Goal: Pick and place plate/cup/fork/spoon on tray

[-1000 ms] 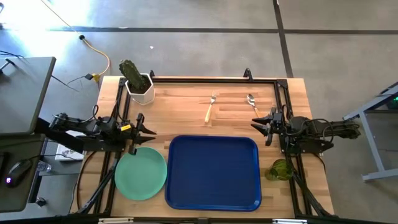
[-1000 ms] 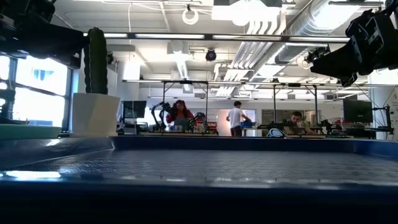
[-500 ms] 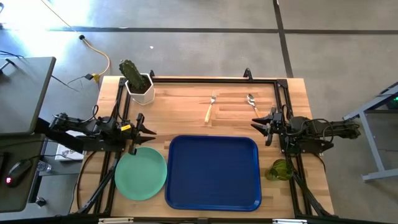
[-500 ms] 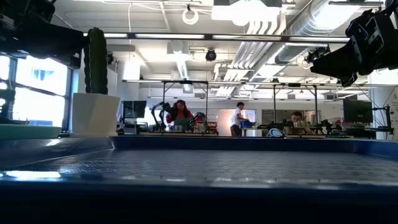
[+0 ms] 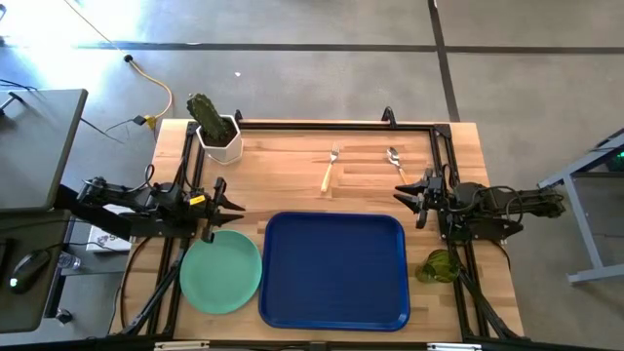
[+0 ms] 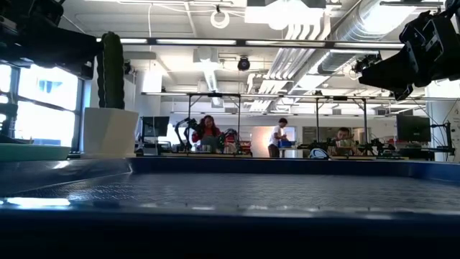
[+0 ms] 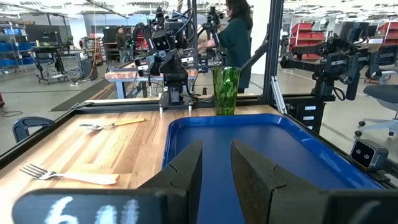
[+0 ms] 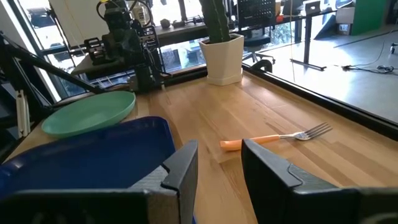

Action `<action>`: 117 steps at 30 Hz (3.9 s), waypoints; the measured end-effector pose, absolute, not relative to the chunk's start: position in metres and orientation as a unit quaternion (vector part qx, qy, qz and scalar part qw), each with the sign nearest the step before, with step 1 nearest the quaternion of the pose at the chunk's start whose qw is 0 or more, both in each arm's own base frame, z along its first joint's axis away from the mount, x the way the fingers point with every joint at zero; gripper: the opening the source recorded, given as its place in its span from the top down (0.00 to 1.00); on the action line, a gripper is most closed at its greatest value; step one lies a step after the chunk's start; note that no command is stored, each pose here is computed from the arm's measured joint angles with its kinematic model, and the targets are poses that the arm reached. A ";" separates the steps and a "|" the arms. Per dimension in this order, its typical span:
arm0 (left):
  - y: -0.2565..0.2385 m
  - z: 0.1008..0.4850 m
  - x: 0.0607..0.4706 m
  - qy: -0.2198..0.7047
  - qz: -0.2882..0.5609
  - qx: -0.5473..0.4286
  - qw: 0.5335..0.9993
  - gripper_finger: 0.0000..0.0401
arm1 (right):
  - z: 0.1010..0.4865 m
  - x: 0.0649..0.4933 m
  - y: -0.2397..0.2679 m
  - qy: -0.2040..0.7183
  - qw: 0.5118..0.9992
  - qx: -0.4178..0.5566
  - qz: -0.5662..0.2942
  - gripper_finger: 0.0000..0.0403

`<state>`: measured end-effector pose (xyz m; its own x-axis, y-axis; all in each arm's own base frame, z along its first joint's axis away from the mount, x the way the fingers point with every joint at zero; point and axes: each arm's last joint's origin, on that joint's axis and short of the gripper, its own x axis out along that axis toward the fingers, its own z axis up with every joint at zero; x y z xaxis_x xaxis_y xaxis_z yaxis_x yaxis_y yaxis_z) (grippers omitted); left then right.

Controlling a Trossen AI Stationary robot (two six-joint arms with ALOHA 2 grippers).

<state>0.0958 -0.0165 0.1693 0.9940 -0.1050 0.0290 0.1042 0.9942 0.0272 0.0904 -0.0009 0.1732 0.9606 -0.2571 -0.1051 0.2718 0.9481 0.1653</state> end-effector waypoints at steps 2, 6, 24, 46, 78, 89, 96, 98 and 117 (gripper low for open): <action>-0.016 0.169 0.096 -0.015 -0.052 0.013 0.998 0.82 | 0.173 0.090 -0.001 0.041 0.986 0.090 -0.134 0.72; -0.016 0.169 0.096 -0.015 -0.052 0.013 0.998 0.82 | 0.173 0.090 -0.001 0.041 0.986 0.088 -0.134 0.72; -0.016 0.169 0.096 -0.015 -0.052 0.013 0.998 0.82 | 0.173 0.090 -0.001 0.041 0.986 0.090 -0.134 0.72; -0.016 0.169 0.096 -0.015 -0.052 0.012 0.998 0.82 | 0.179 0.091 -0.002 0.000 0.976 0.161 -0.145 0.72; -0.016 0.170 0.096 -0.011 -0.041 -0.132 0.990 0.82 | 0.302 0.060 -0.015 -0.195 0.912 0.174 -0.317 0.72; -0.016 0.170 0.096 -0.013 -0.041 -0.133 0.990 0.82 | 0.334 0.068 -0.016 -0.066 0.896 0.181 -0.400 0.72; -0.016 0.175 0.096 -0.038 -0.043 -0.136 0.989 0.82 | 0.334 0.079 -0.016 0.002 0.876 0.206 -0.437 0.72; -0.016 0.175 0.096 -0.038 -0.043 -0.136 0.989 0.82 | 0.333 0.081 -0.016 0.022 0.870 0.212 -0.445 0.72; -0.016 0.175 0.096 -0.037 -0.044 -0.136 0.989 0.82 | 0.298 0.121 -0.046 0.240 0.773 0.328 -0.487 0.72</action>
